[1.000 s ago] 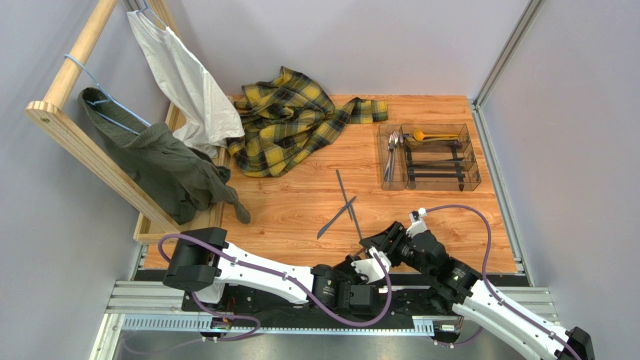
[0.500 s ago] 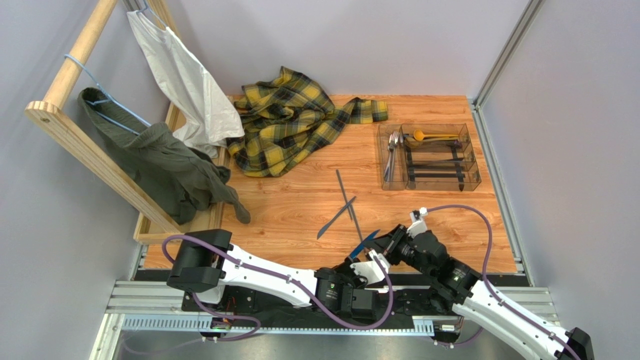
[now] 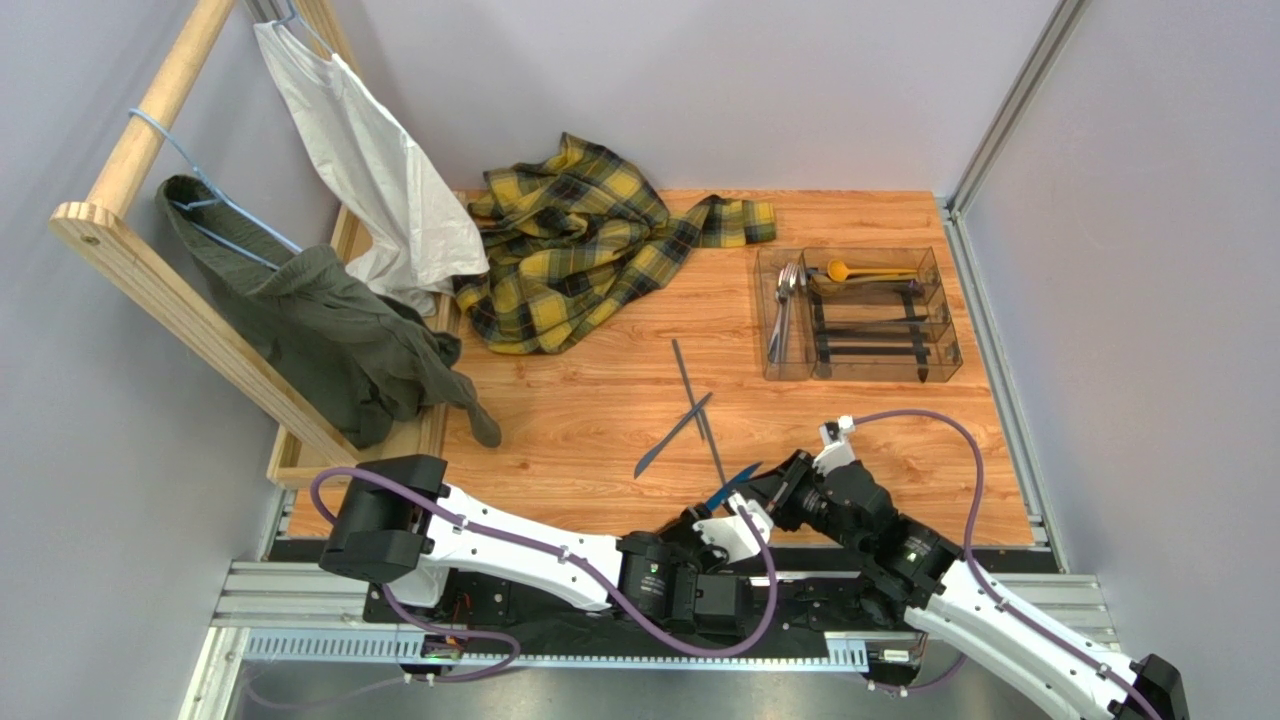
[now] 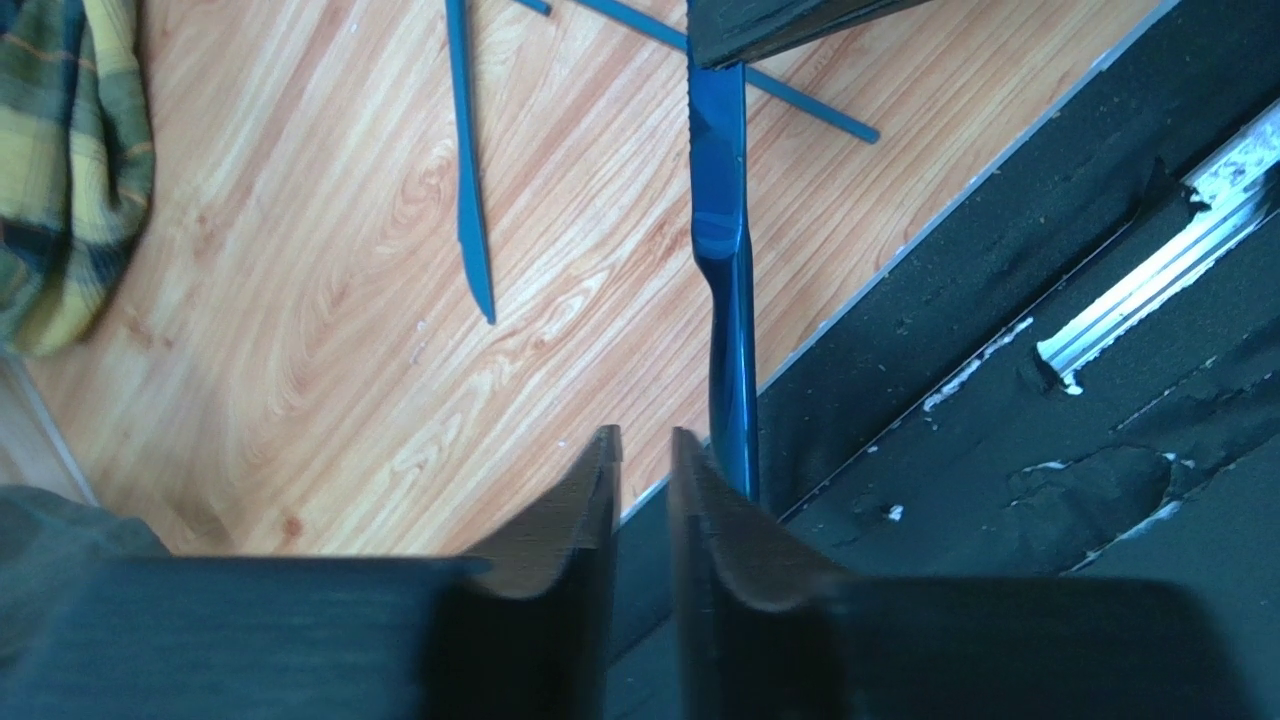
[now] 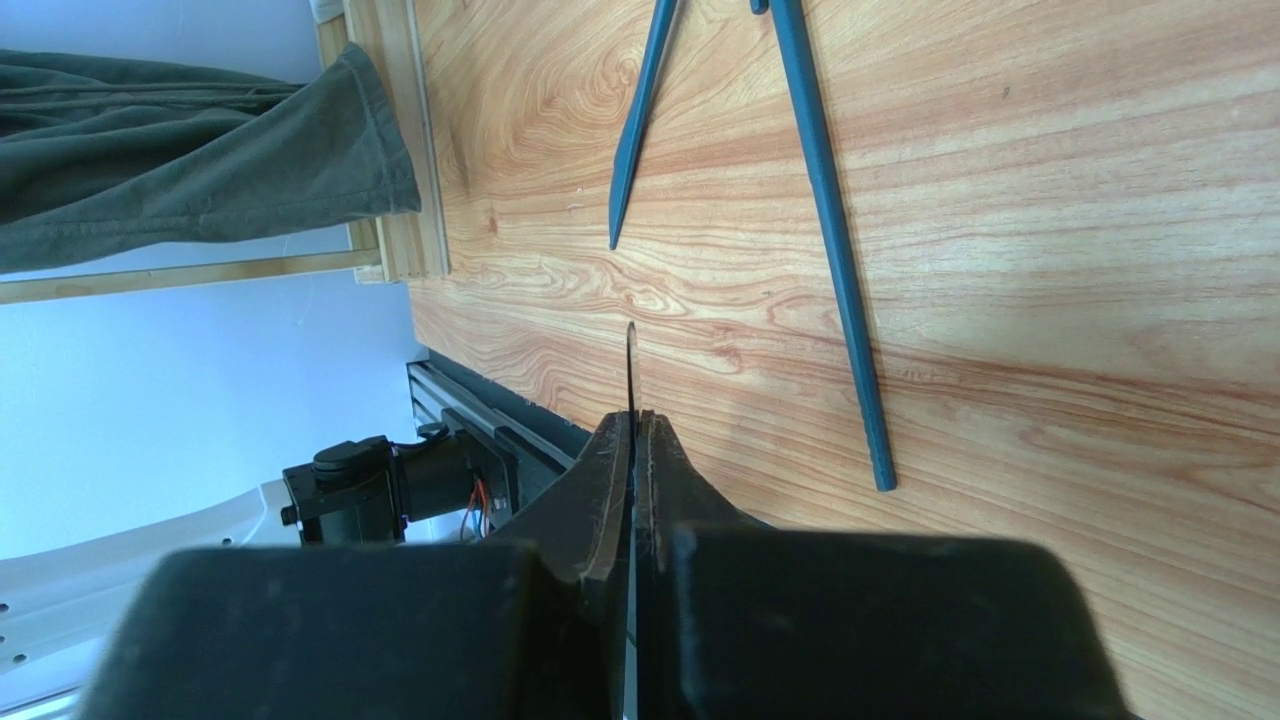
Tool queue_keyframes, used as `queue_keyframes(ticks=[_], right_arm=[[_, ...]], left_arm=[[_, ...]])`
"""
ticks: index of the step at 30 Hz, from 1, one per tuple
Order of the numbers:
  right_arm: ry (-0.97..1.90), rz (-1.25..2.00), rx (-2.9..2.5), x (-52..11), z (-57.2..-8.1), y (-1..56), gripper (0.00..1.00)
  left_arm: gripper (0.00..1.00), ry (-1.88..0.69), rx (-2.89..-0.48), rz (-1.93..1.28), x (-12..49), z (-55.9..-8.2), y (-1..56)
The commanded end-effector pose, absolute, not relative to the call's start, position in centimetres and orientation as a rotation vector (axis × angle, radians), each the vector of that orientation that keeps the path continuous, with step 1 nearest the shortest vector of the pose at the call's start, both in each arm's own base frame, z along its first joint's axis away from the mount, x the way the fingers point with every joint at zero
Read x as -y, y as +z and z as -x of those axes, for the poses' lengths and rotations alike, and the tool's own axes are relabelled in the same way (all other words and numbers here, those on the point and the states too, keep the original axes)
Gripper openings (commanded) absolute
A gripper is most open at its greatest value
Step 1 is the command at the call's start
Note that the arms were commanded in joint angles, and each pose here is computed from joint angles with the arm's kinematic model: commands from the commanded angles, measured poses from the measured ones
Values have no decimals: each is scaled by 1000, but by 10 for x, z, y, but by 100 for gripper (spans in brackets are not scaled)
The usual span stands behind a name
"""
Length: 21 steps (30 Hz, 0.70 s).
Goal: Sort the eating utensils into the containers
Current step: Pick up the knife at the corner of the board.
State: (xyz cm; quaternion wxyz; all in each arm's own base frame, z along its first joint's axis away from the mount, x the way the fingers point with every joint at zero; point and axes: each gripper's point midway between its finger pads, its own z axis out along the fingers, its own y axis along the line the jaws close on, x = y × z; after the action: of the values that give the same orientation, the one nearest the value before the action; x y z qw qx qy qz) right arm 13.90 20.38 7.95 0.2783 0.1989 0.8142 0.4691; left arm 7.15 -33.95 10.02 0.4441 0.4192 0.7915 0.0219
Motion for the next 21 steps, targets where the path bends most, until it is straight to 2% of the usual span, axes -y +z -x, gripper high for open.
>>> queue_keyframes(ticks=[1, 3, 4, 11, 21], right_arm=[[1253, -538, -2157, -202, -142, 81, 0], [1248, -538, -2157, -201, -142, 81, 0], [1247, -537, -2157, -201, -142, 81, 0], [1230, -525, -2146, -198, -143, 86, 0], [1235, -498, -2139, -201, -145, 93, 0]], left_arm=[[57, 10, -1954, -967, 336, -74, 117], [71, 1, -1957, -954, 334, -76, 118], [73, -22, -1970, -956, 334, -75, 119], [74, -231, -2083, -951, 331, -88, 111], [74, -574, -2177, -838, 317, -114, 130]])
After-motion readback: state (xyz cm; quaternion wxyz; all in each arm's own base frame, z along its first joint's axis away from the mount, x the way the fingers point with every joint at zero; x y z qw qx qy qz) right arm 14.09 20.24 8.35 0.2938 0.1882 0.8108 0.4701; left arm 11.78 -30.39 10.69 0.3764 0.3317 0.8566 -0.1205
